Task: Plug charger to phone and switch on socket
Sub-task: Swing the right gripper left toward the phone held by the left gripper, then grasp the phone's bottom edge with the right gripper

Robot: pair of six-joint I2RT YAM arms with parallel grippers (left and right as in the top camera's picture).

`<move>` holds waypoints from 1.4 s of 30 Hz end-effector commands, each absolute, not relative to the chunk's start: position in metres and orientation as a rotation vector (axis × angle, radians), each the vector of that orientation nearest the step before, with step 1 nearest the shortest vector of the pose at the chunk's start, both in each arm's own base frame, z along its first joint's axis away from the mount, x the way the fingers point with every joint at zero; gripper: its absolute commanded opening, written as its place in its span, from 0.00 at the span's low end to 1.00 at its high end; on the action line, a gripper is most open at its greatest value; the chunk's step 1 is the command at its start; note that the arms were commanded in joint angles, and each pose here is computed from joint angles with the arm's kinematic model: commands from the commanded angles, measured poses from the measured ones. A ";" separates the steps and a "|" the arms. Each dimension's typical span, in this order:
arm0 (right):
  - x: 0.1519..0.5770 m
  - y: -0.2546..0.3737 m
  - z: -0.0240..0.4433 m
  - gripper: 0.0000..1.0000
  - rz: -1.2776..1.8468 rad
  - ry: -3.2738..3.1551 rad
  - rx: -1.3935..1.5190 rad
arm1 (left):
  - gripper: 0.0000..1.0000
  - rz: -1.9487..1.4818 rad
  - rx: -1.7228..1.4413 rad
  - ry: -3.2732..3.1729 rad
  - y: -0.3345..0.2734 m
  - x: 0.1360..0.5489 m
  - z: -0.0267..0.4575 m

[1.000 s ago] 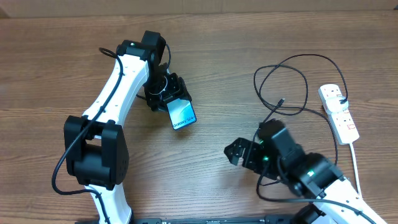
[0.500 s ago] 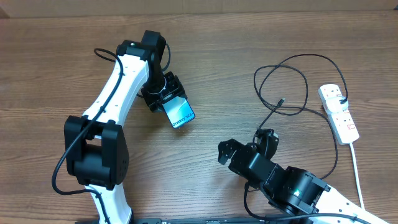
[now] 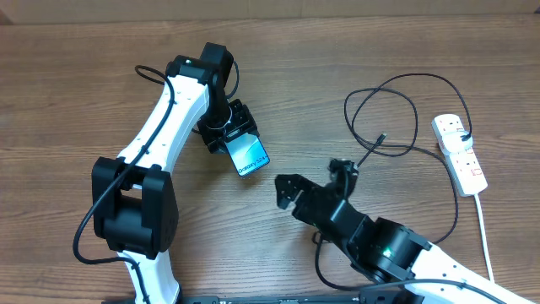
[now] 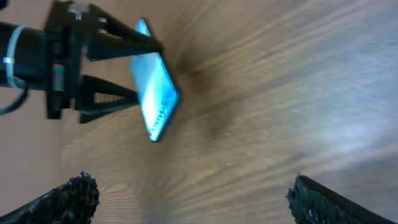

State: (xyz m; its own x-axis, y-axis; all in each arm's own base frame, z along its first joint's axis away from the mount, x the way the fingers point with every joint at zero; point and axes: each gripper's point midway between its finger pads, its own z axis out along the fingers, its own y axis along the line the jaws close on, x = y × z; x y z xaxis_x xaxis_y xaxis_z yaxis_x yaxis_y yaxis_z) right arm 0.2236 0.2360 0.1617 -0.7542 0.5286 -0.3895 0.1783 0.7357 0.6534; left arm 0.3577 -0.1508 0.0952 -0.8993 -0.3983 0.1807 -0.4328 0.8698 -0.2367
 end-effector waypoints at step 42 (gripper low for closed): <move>0.299 0.284 0.140 0.67 0.833 2.101 0.628 | 0.66 0.898 0.544 -2.695 -0.209 0.354 0.131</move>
